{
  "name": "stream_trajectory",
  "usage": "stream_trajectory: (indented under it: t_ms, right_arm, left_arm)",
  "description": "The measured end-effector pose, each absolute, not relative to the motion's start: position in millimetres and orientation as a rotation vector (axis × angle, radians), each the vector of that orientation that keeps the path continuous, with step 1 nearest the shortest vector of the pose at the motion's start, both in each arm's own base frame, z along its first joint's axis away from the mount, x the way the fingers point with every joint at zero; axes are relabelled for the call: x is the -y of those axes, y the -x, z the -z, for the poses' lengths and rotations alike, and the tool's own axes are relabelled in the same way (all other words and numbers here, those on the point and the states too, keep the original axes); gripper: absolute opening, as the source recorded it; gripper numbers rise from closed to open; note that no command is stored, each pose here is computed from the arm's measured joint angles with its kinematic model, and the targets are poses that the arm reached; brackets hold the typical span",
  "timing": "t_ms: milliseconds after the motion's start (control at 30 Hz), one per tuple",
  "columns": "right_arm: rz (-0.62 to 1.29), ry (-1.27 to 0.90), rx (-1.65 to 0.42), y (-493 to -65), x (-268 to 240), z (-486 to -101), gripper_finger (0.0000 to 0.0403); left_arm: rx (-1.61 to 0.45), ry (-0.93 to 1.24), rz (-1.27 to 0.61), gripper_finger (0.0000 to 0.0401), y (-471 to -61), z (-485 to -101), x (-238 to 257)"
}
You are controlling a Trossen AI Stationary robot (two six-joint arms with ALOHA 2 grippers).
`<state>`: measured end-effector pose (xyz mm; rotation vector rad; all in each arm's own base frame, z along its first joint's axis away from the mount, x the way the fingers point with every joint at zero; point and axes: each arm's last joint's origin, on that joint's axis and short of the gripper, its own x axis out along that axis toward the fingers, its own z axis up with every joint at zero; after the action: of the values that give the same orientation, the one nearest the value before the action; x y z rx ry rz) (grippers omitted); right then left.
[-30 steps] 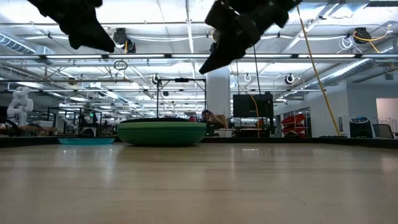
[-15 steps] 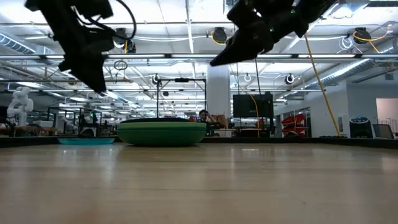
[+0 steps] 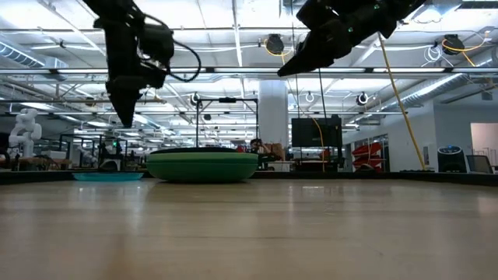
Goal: Stack plastic plates
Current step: Stack the transparent blue plate on the transparent green plate
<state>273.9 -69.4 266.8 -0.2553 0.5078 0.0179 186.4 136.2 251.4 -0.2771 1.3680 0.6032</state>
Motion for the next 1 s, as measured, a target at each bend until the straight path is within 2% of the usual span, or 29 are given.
stream_trajectory:
  t_ms: [133, 400, 667, 1000]
  right_arm:
    - [-0.019, 0.255, -0.513, -273.9, 69.4, -266.1, 0.0089]
    - [-0.019, 0.259, -0.511, -274.0, 69.5, -266.3, 0.0089]
    - [-0.02, 0.26, -0.511, -274.0, 69.5, -266.3, 0.0089]
    - [-0.02, 0.252, -0.52, -273.5, 69.5, -265.5, 0.0089]
  left_arm:
    - [-1.445, 0.324, -0.523, 0.0124, -184.6, -236.0, -157.4]
    - [-1.543, 0.372, -0.501, 0.0124, -178.7, -211.7, -182.9]
    - [-1.529, 0.39, -0.524, 0.0124, -178.8, -198.5, -196.4]
    - [-1.498, 0.462, -0.524, 0.0124, -170.3, -165.1, -186.3]
